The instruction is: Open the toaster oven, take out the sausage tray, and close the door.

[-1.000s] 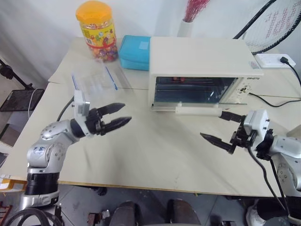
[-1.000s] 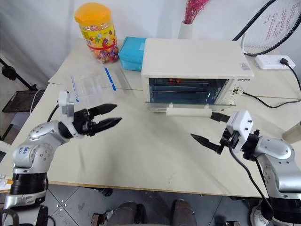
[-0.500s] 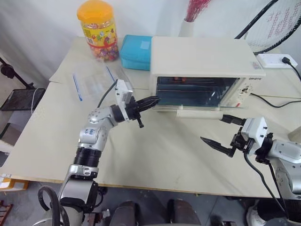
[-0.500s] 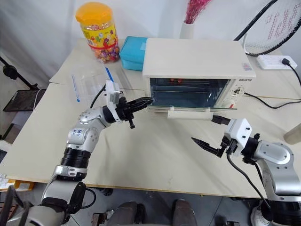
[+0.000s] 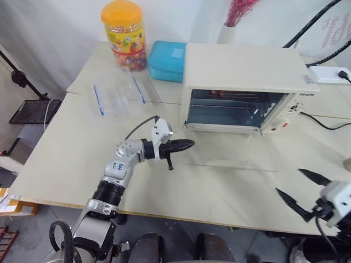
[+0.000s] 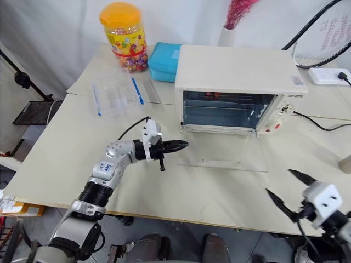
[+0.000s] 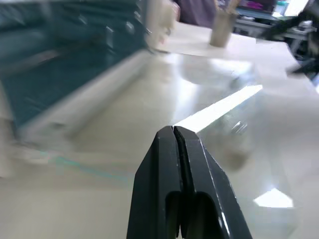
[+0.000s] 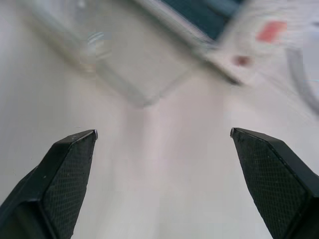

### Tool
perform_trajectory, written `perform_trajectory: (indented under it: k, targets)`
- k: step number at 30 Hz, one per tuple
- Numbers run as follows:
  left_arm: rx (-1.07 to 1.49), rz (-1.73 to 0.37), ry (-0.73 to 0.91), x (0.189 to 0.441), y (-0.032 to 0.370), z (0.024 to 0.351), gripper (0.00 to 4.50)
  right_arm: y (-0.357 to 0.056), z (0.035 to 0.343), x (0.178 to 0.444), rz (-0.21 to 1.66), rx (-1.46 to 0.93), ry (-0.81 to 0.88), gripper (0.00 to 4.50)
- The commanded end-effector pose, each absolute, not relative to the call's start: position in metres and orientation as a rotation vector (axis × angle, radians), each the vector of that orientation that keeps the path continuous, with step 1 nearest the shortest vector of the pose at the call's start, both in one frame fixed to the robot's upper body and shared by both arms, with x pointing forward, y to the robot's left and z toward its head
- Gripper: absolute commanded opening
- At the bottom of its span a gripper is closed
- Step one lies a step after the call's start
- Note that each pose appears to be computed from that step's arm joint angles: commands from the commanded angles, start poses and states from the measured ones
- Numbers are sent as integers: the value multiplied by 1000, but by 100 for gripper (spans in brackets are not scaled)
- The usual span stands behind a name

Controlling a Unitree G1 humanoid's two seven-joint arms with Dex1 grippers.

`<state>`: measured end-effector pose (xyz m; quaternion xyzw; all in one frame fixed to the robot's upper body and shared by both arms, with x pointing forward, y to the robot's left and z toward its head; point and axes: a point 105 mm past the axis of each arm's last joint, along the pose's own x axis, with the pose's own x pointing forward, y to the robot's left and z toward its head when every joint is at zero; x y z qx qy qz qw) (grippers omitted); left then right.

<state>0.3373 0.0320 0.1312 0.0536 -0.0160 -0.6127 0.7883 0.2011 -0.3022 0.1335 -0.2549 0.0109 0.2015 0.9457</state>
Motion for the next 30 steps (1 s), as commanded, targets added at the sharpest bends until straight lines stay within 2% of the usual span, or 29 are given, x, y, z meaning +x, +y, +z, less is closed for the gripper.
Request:
perform_trajectory:
  k: [1, 5, 8, 15, 20, 23, 27, 30]
  targets:
    - [140, -1325, -87, 333, 28, 142, 3, -290, 163, 215, 420, -628, -85, 450]
    - [129, -1302, -91, 330, 34, 143, 3, -258, 179, 260, 385, -767, -140, 450]
    - [65, -1253, -109, 328, 46, 149, 61, -225, 184, 296, 365, -843, -165, 450]
    - [13, -1196, -142, 314, 76, 162, 286, -169, 196, 354, 300, -1012, -309, 450]
    - [-2, -1152, -175, 305, 88, 169, 444, -159, 202, 391, 182, -1175, -342, 450]
    - [-9, -1143, -180, 303, 89, 171, 444, -157, 212, 406, 100, -1221, -381, 450]
    - [-31, -1153, -200, 302, 86, 176, 444, -156, 211, 425, 58, -1283, -372, 450]
    - [-29, -1159, -204, 302, 84, 177, 448, -151, 212, 431, 66, -1307, -389, 358]
